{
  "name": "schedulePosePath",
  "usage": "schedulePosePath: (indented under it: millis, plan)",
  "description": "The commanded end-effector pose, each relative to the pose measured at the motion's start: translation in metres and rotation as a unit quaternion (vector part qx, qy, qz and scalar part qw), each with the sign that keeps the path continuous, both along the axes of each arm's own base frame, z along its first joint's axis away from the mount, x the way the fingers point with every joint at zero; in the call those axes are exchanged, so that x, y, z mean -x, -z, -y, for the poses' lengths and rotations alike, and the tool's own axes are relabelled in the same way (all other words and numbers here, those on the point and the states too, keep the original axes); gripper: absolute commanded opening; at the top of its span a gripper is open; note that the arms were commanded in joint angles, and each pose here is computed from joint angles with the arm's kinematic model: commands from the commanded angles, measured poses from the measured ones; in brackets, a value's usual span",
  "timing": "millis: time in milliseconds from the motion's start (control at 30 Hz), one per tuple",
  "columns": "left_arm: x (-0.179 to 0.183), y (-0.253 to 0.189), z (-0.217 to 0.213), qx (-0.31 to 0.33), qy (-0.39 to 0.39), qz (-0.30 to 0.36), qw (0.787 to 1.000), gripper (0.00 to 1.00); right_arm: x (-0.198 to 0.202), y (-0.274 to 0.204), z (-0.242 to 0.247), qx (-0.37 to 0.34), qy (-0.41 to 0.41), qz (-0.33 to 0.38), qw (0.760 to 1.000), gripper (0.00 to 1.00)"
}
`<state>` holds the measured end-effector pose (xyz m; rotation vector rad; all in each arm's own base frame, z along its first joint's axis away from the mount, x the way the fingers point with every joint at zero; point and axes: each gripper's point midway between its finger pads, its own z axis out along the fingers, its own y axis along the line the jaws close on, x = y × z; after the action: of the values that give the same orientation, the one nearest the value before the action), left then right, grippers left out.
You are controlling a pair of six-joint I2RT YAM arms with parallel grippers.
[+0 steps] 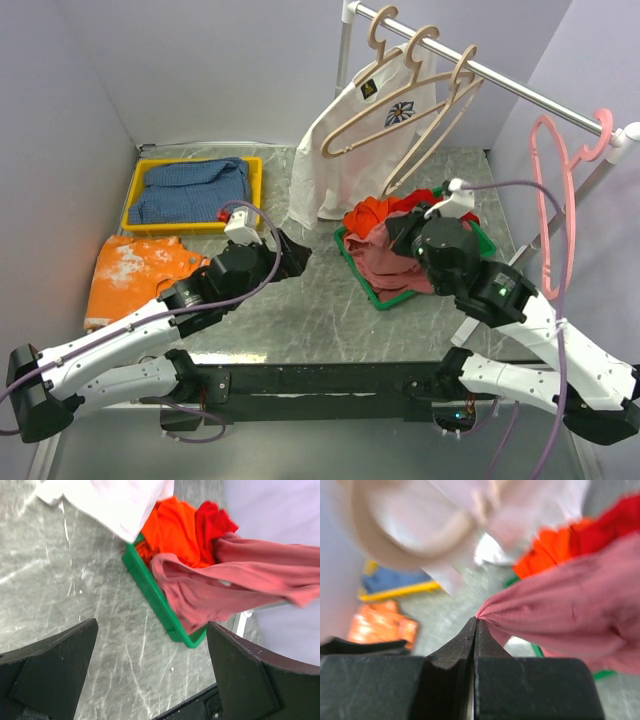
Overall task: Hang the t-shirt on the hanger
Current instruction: Pick up the T-shirt and place it in the bin.
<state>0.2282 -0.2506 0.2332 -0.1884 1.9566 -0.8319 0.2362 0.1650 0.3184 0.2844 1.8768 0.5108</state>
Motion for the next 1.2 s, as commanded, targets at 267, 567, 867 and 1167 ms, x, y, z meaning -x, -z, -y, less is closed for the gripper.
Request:
schedulePosePath:
  millis: [267,567,867,1167]
  plan:
    - [-0.006,-0.073,-0.017,0.025,-0.029,0.070,0.997,0.97,-0.003,-0.147,0.004,-0.042,-0.010,0.133,0.990,0.00]
    - [-0.004,-0.106,-0.032,0.047,-0.046,0.099,0.993,0.96,0.006,-0.223,-0.001,-0.083,-0.046,0.195,0.976,0.00]
    - [0.002,-0.139,-0.059,0.064,-0.075,0.128,0.987,0.96,0.030,-0.314,-0.004,-0.154,-0.101,0.285,0.941,0.00]
    - [0.006,-0.156,-0.077,0.078,-0.098,0.147,0.981,0.96,0.049,-0.393,0.001,-0.219,-0.119,0.369,0.895,0.00]
